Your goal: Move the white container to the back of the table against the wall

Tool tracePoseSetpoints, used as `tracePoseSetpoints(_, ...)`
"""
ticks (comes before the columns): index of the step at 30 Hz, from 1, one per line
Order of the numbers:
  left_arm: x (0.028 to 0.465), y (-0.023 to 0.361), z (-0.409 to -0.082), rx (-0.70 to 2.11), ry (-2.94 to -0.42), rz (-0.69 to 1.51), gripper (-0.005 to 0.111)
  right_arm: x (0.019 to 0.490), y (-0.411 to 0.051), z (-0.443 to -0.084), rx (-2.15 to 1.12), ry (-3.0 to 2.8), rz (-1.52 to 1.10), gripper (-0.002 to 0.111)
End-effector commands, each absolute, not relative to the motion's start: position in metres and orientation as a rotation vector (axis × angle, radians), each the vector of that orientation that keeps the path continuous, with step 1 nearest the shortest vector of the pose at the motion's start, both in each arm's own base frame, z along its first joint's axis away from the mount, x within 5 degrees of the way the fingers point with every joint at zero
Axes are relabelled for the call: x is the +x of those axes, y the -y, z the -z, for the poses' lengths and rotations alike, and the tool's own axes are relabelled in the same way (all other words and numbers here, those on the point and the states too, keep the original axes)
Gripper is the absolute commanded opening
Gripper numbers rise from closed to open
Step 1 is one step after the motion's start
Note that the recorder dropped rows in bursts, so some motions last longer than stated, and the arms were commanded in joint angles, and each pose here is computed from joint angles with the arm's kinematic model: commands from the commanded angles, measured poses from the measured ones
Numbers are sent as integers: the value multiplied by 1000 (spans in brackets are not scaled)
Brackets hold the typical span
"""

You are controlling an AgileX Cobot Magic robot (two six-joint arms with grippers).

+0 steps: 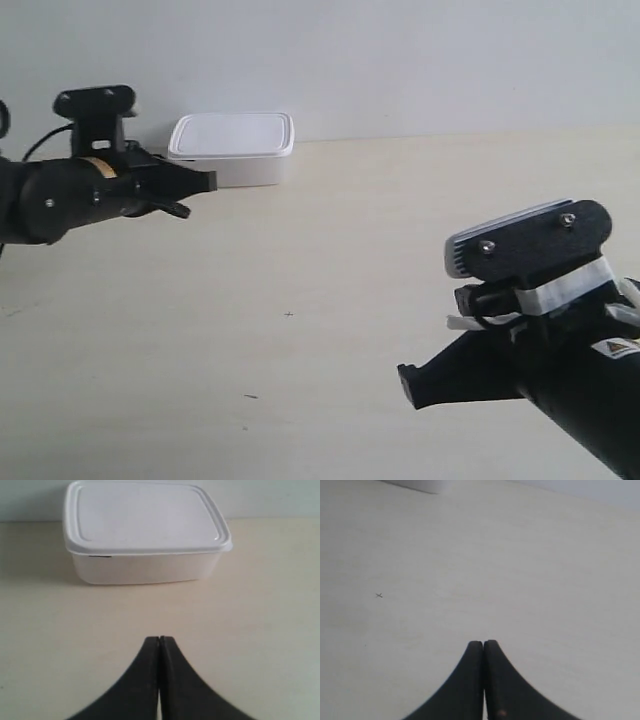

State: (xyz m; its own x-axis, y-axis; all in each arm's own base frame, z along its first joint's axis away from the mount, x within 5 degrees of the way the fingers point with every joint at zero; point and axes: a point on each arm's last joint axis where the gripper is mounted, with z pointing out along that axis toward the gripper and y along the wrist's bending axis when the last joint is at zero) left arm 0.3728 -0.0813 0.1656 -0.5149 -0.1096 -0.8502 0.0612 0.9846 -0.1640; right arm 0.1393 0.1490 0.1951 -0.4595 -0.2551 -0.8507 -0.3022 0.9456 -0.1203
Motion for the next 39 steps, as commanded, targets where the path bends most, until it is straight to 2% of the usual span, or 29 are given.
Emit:
tracePoseSetpoints(1,323,73,-198,-92,-2016,262,0,130,-131,-204,-339,-2027,-127,0)
tracePoseSetpoints(9,241,81,-234,-30,-1883,376,0,99,-93,-220,-286,-1960,-474,0)
tracePoseSetpoints(17,181,78,-242,-26,-1814,500,0,66,-78,-234,-420,-1844,-839,0)
tracePoseSetpoints(26,131,52,-231,-66,-1724,551,0,52,-66,-249,-499,-1662,-942,0)
tracePoseSetpoints(39,94,35,-219,-55,-1520,601,0,39,-39,-233,-478,-1470,-966,0)
